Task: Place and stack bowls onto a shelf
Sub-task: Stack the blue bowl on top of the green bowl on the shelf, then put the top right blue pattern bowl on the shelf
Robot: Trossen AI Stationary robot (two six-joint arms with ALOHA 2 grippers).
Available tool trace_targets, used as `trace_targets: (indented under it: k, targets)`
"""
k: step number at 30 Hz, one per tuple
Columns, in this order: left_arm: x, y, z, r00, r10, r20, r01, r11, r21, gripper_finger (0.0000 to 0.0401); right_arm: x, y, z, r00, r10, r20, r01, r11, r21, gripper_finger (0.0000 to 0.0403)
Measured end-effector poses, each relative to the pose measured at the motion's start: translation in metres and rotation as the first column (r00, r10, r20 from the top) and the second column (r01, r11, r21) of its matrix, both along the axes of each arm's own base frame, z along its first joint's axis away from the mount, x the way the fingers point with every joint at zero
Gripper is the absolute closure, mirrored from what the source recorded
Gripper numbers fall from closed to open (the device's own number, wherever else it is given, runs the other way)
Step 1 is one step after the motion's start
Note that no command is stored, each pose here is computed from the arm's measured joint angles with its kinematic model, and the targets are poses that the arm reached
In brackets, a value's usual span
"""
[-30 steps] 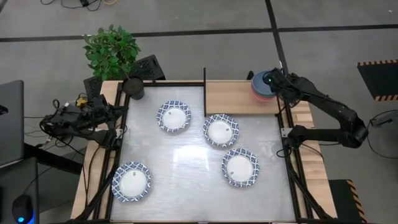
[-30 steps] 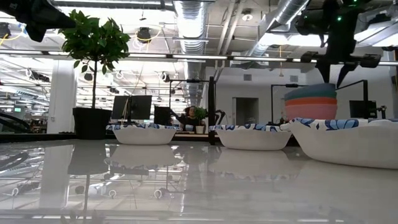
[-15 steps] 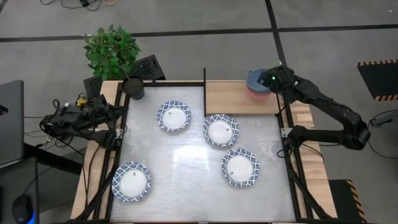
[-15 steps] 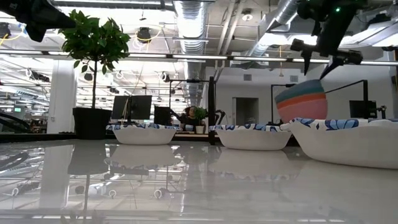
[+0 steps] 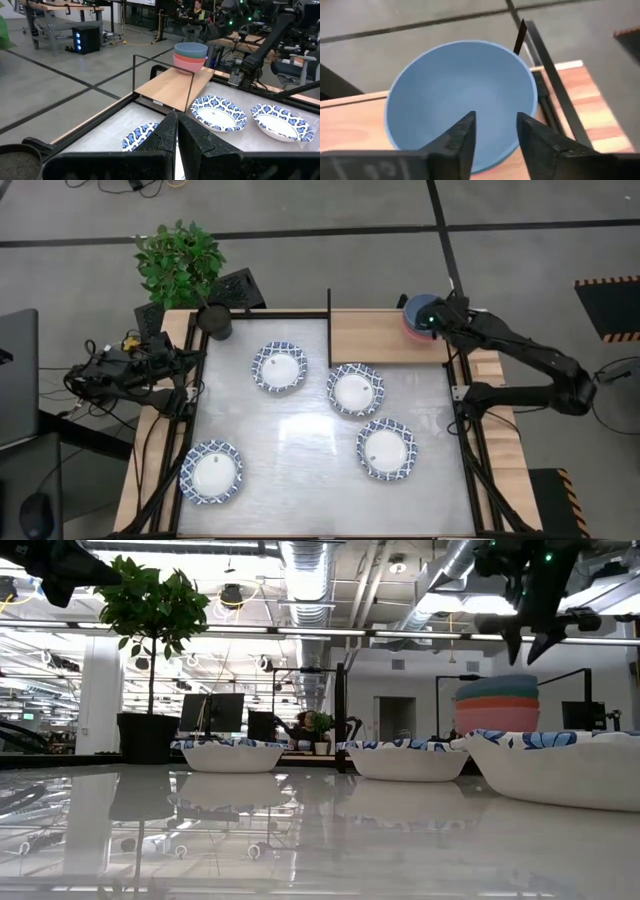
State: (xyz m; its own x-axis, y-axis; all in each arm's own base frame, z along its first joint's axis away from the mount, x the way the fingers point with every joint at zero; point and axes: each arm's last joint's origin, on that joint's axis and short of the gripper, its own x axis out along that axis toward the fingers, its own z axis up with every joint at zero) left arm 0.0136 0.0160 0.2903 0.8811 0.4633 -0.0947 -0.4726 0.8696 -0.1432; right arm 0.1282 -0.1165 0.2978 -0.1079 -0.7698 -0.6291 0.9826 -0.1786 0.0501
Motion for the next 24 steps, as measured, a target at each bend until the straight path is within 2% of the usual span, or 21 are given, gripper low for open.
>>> trace_targets:
  k: [7, 14, 18, 20, 24]
  targets:
    - [0.0, 0.0, 0.0, 1.0, 0.002, 0.0, -0.002, 1.0, 0.0, 0.0401, 0.009, 0.003, -0.025, 0.995, 0.006, -0.097, -0.005, 1.0, 0.009, 0.031]
    - [0.0, 0.0, 0.0, 1.0, 0.003, 0.001, -0.003, 1.0, -0.001, 0.0401, 0.01, 0.002, -0.034, 0.991, 0.006, -0.13, -0.002, 1.0, 0.027, 0.033]
    - [0.0, 0.0, 0.0, 1.0, 0.004, 0.001, -0.004, 1.0, -0.001, 0.0401, 0.009, 0.005, -0.016, 0.997, 0.012, -0.074, -0.014, 1.0, -0.023, 0.0331]
    - [0.0, 0.0, 0.0, 1.0, 0.004, 0.001, -0.004, 1.0, -0.001, 0.0401, 0.01, 0.008, -0.003, 0.997, 0.05, -0.054, -0.052, 0.997, -0.052, 0.0331]
    - [0.0, 0.0, 0.0, 1.0, 0.004, 0.001, -0.004, 1.0, -0.001, 0.0401, 0.018, 0.02, 0.022, 0.967, 0.253, -0.004, -0.253, 0.965, -0.074, 0.0331]
